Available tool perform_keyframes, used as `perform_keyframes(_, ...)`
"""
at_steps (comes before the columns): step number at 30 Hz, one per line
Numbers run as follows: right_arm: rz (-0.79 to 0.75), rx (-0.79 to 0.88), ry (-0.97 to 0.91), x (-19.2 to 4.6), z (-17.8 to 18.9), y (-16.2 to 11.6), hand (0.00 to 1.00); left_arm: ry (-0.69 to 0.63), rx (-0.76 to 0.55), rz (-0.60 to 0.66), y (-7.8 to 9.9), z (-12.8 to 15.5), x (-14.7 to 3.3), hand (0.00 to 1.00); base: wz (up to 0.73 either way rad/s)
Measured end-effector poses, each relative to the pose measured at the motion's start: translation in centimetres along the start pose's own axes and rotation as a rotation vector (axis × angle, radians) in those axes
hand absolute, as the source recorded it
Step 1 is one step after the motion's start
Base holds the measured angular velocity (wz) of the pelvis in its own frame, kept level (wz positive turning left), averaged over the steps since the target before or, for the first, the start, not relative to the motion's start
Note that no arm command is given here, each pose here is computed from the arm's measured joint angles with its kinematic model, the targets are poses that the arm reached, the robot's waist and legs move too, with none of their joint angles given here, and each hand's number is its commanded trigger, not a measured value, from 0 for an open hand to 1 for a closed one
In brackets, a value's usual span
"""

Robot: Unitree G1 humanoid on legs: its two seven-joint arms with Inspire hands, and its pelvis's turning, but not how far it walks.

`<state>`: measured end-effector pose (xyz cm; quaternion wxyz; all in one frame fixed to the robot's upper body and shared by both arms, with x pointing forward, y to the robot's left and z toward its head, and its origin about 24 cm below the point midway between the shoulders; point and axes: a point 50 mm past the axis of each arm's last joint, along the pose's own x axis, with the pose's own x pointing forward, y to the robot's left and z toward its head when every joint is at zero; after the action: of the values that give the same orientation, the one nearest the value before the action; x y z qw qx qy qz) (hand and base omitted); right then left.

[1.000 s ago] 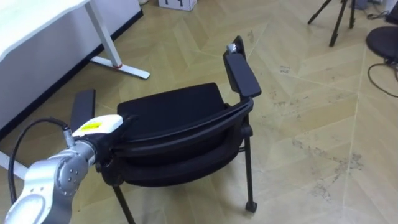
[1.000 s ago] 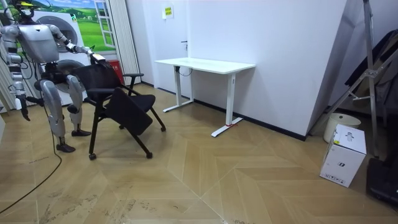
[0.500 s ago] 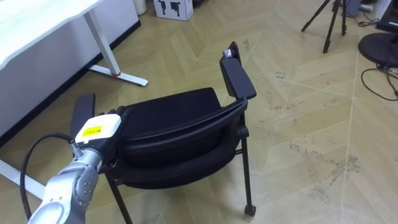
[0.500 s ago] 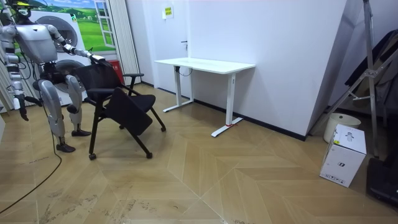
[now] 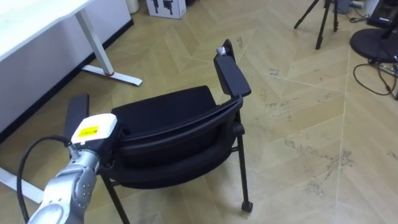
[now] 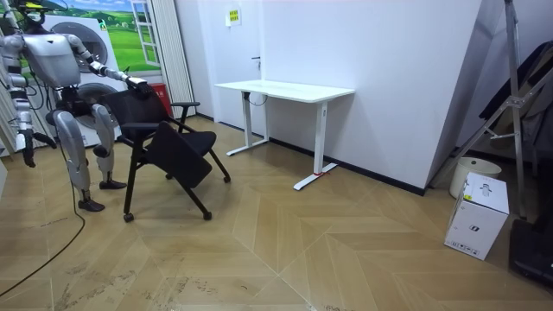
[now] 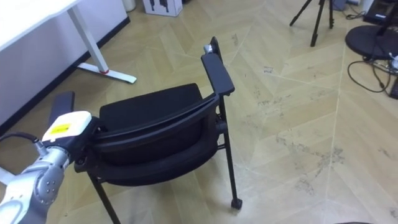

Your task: Push chair

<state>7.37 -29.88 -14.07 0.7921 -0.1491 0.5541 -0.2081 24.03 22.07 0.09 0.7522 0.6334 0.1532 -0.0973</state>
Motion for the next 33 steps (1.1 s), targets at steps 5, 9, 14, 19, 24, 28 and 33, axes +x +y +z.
perform_keyframes(5,-0.102,-0.07,-0.259,-0.7,5.5,-0.3,0.0,-0.001,0.003,0.021,0.4,0.0,-0.2,1.0,0.0)
perform_keyframes(9,-0.196,-0.19,-0.539,-2.8,10.5,-0.9,0.0,-0.018,0.015,0.039,0.9,0.2,-0.3,1.0,-0.04)
perform_keyframes(14,-0.324,-0.35,-0.795,-6.0,14.6,-1.2,0.0,-0.023,0.019,0.049,1.0,0.1,-0.7,1.0,-0.04)
perform_keyframes(19,-0.424,-0.46,-0.978,-8.8,17.5,-1.3,0.0,-0.03,0.022,0.051,1.1,0.2,-0.7,1.0,-0.03)
perform_keyframes(24,-0.443,-0.582,-1.157,-11.5,19.6,-0.1,0.0,-0.044,0.032,0.06,1.4,0.3,-0.6,1.0,-0.05)
perform_keyframes(28,-0.431,-0.577,-1.267,-13.5,21.1,0.8,0.0,-0.058,0.042,0.075,1.9,0.4,-0.5,1.0,0.0)
perform_keyframes(33,-0.408,-0.681,-1.293,-13.9,21.5,1.0,0.0,-0.091,0.046,0.082,2.2,0.9,-0.5,1.0,0.0)
